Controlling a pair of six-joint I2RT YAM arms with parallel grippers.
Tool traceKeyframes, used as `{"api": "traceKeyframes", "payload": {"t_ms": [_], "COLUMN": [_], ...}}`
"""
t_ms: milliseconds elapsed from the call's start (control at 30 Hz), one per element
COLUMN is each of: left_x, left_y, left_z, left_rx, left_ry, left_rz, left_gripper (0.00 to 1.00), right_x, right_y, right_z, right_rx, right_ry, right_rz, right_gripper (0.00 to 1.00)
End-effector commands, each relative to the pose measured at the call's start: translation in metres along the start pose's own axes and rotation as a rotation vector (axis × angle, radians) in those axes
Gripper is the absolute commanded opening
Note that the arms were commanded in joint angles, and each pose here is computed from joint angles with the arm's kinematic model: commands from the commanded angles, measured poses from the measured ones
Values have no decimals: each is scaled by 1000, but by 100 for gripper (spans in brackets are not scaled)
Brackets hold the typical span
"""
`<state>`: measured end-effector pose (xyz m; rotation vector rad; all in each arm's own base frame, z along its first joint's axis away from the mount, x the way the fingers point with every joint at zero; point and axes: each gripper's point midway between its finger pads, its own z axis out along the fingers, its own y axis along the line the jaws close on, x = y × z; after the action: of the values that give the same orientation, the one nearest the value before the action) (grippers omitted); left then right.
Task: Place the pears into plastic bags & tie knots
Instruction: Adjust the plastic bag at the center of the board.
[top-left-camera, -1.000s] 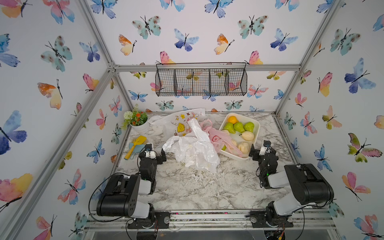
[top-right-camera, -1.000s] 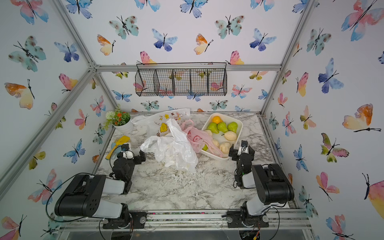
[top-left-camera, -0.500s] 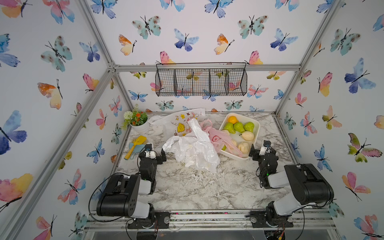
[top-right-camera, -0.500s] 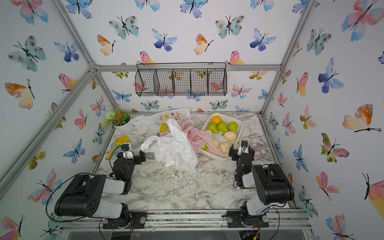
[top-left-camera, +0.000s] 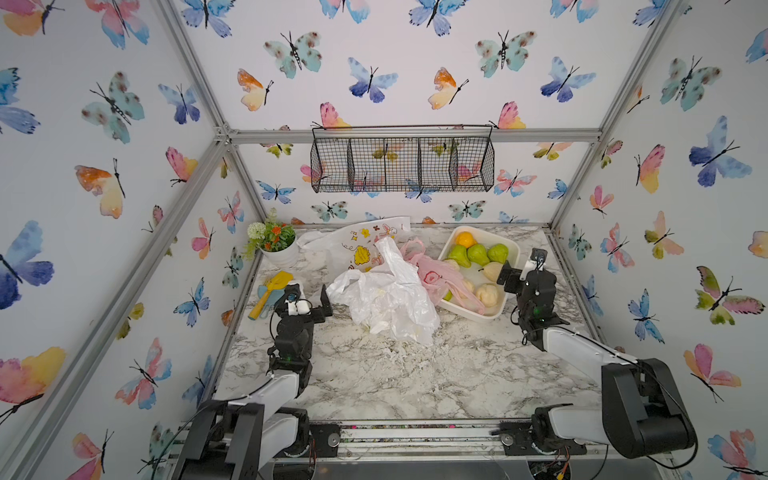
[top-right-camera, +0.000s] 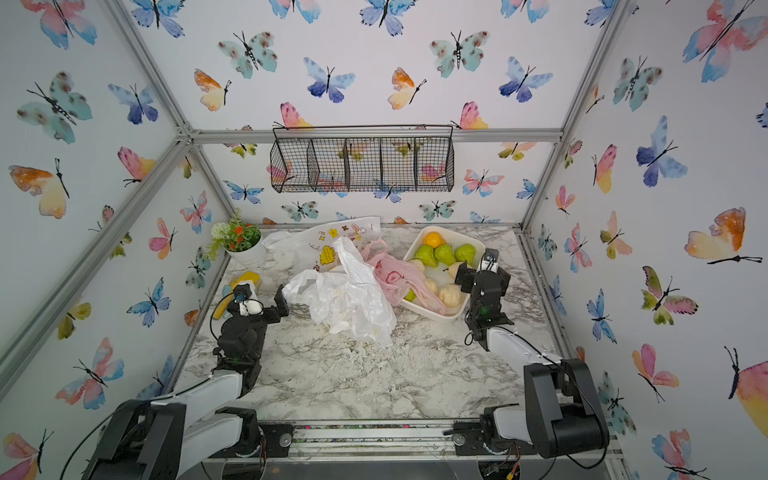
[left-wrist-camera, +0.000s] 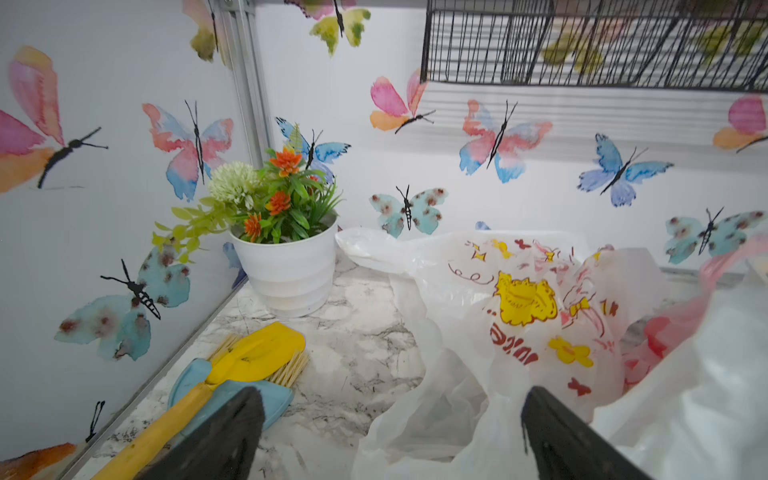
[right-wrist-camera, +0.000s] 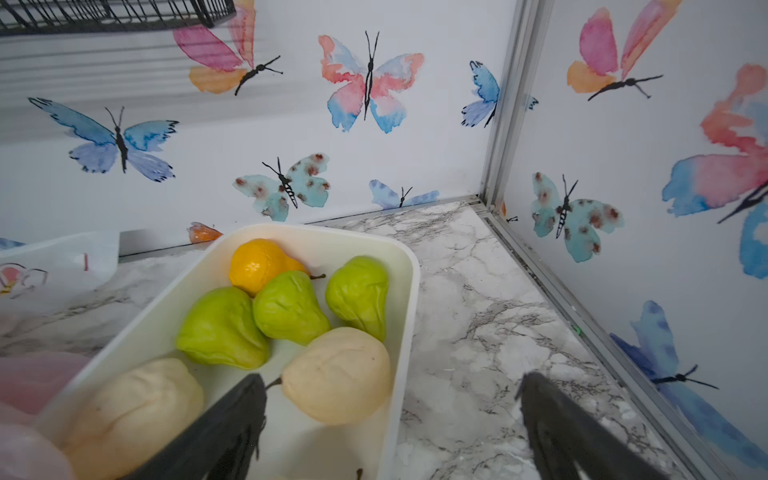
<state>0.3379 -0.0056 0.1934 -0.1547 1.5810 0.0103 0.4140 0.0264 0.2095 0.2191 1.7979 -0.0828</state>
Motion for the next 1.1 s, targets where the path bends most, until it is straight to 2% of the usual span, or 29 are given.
{"api": "traceKeyframes", "payload": {"t_ms": [0, 33, 67, 100, 133, 167, 200, 267, 333, 467, 533, 600, 700, 833, 933, 1067], "left_x": [2, -7, -15, -22, -26, -29, -37, -59, -64, -41, -28, -21, -16, -13, -19, -24], "left_y": [16, 15, 14, 14, 16, 18, 10, -9, -8, -27, -43, -56, -66, -69, -76, -66], "left_z": [-6, -6, -6, -5, -6, -7, -5, -1, 5, 16, 14, 5, -7, -17, -20, -24], "left_rx": [-110, -110, -108, -121, -153, -182, -141, 19, 5, 30, 63, 54, 59, 90, 132, 93], "left_ry": [100, 96, 99, 107, 137, 160, 171, 167, 197, 496, 587, 644, 692, 740, 736, 734], "left_rz": [-113, -148, -183, -261, -368, -472, -521, -492, -446, -337, -293, -212, -138, -135, -151, -140], "left_gripper": [99, 98, 98, 98, 98, 98, 98, 98, 96, 84, 81, 81, 86, 90, 92, 92], "right_x": [54, 59, 66, 71, 75, 82, 89, 92, 89, 84, 93, 88, 76, 73, 70, 32], "right_y": [-8, -3, 10, 40, 57, 63, 65, 68, 67, 77, 77, 85, 120, 183, 228, 266], "right_z": [-14, -14, -14, -17, -21, -26, -29, -34, -36, -46, -49, -55, -72, -90, -103, -120], "right_rx": [74, 56, -24, -215, -313, -342, -355, -380, -367, -374, -364, -369, -420, -564, -654, -740], "right_ry": [287, 309, 353, 399, 434, 479, 501, 513, 534, 583, 646, 659, 629, 644, 657, 599], "right_rz": [74, 177, 210, 198, 206, 225, 243, 274, 288, 252, 215, 155, 56, -7, -54, -38], "right_gripper": [98, 98, 99, 99, 96, 93, 90, 86, 84, 85, 86, 89, 98, 98, 98, 98]}}
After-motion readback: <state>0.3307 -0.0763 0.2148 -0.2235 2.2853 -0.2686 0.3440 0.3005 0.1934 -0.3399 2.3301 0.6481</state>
